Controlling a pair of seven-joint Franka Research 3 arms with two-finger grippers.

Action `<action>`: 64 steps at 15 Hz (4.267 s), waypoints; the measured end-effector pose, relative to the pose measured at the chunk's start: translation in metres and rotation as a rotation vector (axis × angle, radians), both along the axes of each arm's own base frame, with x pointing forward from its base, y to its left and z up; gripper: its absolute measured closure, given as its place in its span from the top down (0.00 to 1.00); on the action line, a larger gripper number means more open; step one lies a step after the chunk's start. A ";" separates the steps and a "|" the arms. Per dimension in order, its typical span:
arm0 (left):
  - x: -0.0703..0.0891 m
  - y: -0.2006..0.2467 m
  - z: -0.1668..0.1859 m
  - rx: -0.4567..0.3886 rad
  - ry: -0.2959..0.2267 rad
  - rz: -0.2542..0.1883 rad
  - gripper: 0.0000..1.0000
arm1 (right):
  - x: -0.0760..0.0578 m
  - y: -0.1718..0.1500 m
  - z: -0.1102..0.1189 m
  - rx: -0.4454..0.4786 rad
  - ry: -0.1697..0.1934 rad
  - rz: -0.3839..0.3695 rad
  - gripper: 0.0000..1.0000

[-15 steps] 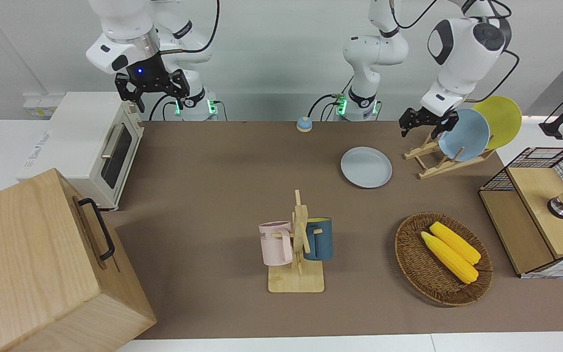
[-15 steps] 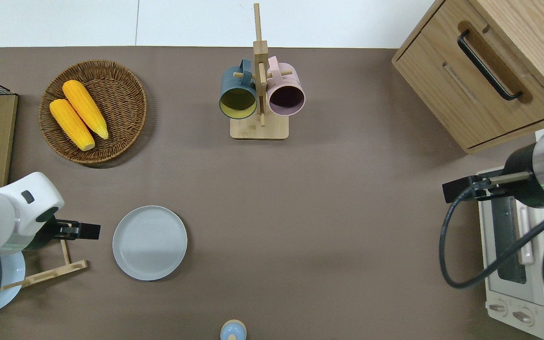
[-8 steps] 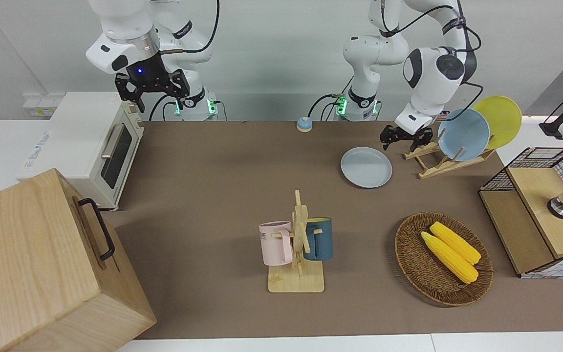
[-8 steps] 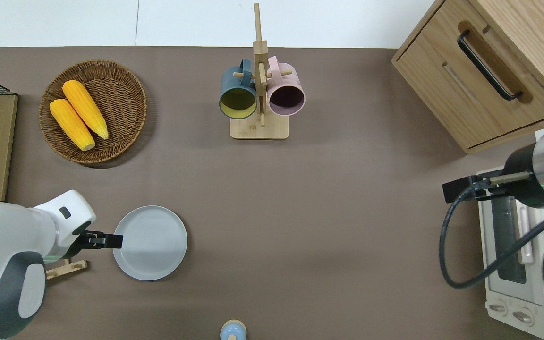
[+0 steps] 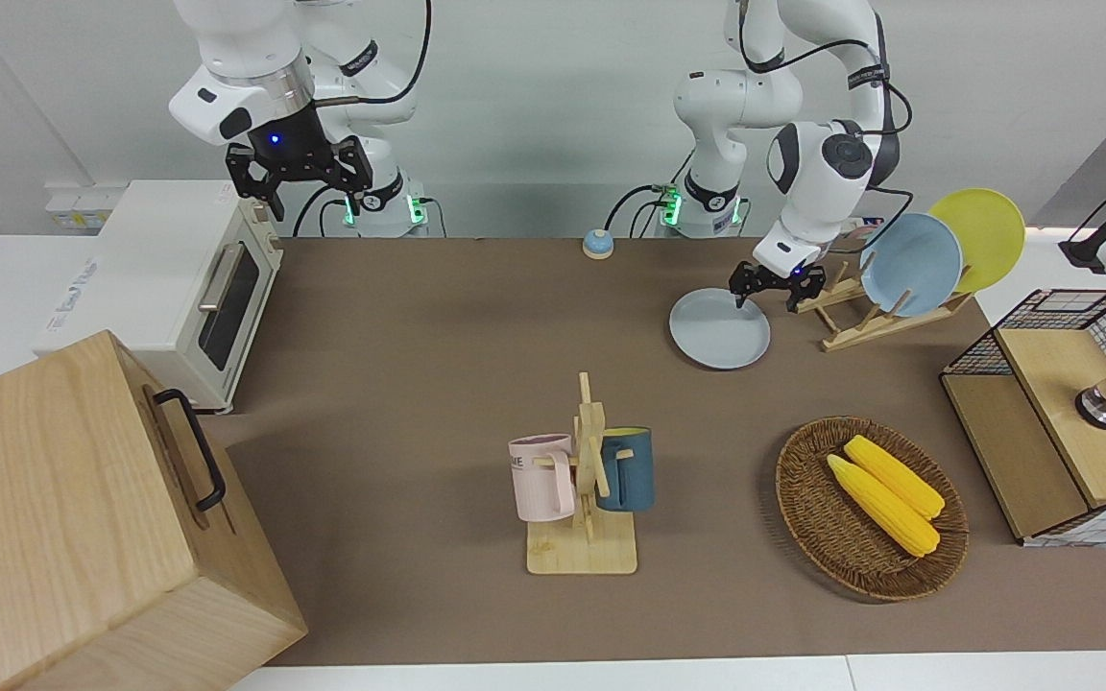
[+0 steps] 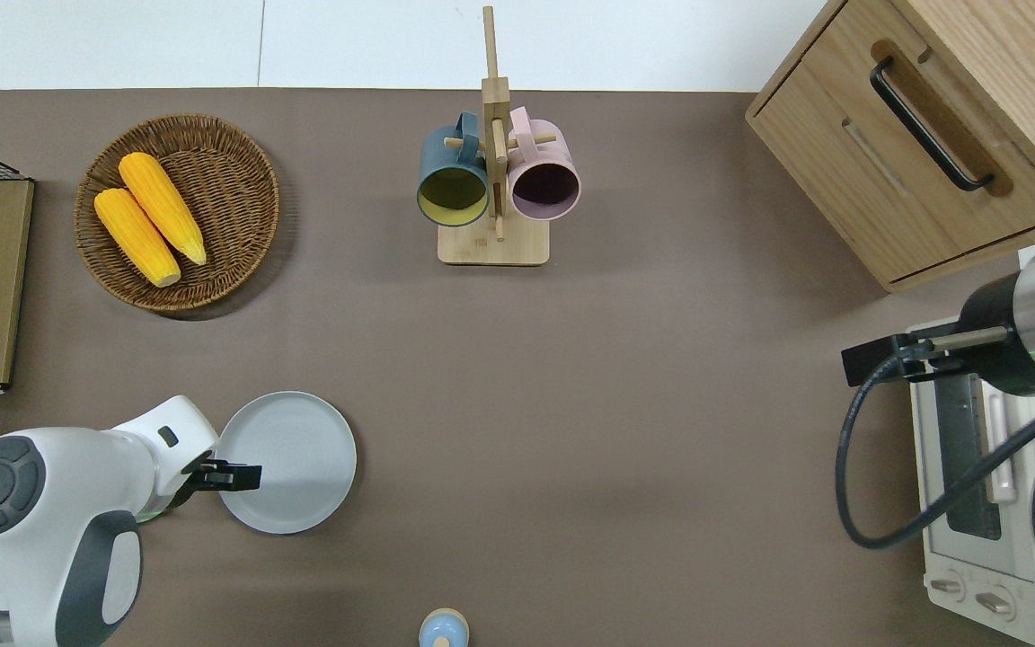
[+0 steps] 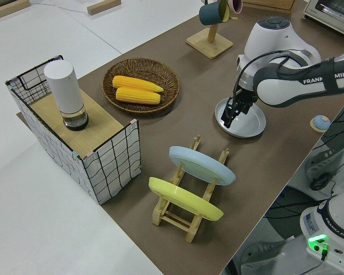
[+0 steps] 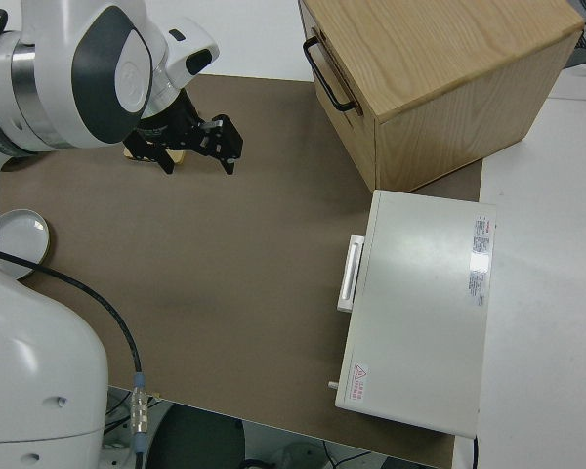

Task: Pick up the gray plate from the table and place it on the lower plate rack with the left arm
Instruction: 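Close the left gripper on the gray plate's rim, then lift the gray plate with the left gripper toward the wooden rack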

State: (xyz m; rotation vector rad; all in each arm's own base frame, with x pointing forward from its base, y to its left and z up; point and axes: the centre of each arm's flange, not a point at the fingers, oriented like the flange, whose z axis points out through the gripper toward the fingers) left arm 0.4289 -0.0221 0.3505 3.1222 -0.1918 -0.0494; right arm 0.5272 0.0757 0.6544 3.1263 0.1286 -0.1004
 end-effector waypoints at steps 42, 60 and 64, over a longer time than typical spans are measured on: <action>-0.001 -0.006 -0.032 0.002 -0.008 0.001 0.06 | 0.000 0.000 0.000 0.000 0.000 0.000 0.99; -0.001 -0.004 0.071 0.000 0.065 0.002 0.04 | 0.000 0.000 0.000 0.000 0.000 0.000 0.99; 0.002 0.001 0.114 -0.003 0.086 0.011 0.04 | 0.000 0.000 0.000 0.000 0.000 0.000 0.99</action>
